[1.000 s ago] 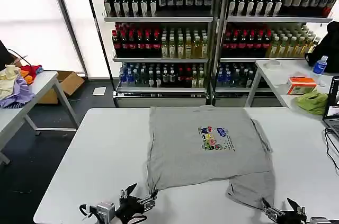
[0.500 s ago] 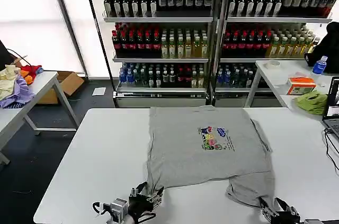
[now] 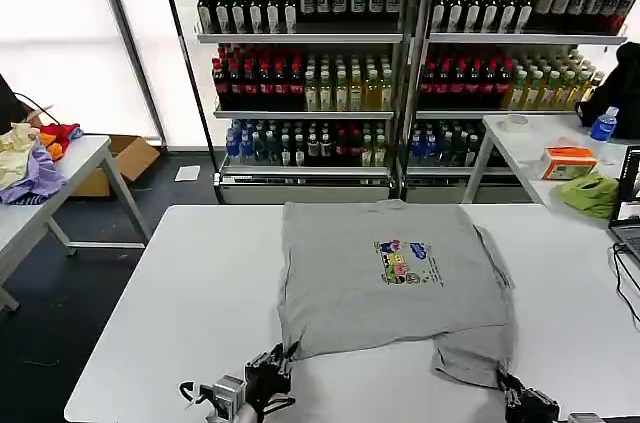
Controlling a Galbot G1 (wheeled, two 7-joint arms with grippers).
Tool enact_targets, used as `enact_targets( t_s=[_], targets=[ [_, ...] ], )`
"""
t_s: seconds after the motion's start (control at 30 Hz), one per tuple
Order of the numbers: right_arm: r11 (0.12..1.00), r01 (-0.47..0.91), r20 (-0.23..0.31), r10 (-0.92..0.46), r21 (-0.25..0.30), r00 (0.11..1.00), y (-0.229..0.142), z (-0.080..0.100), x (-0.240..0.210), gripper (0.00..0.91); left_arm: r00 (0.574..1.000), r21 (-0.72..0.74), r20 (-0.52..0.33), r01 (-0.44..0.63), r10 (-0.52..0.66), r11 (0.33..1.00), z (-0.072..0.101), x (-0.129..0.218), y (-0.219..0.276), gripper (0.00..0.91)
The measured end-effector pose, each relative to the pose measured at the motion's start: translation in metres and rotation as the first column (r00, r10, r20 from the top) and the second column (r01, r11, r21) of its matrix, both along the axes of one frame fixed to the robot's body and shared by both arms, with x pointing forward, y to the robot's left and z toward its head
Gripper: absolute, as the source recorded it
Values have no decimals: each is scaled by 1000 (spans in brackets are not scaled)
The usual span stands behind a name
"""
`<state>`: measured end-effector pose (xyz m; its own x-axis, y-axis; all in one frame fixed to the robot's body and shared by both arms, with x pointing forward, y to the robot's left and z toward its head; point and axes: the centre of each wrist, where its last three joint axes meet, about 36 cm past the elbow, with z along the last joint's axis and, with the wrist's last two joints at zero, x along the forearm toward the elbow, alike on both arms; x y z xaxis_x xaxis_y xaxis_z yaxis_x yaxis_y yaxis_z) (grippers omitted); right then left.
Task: Fold and organize the clothes.
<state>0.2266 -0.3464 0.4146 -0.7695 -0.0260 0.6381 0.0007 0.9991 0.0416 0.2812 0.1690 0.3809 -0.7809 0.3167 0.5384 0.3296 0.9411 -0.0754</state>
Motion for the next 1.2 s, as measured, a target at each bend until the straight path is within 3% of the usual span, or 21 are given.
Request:
enact_targets(
  t_s=[0.33, 0.93, 1.2],
  targets=[
    [995, -77, 38, 75, 62, 996, 11, 12, -8, 0, 999, 37, 47, -6, 5, 999, 6, 0, 14, 30],
    [980, -173, 90, 165, 100, 982, 32, 57, -49, 0, 998, 155, 55, -27, 19, 987, 39, -32, 83, 30],
    [974, -187, 154, 167, 126, 974, 37, 56, -45, 0, 999, 179, 28, -21, 16, 984, 51, -45, 98, 20]
  ],
)
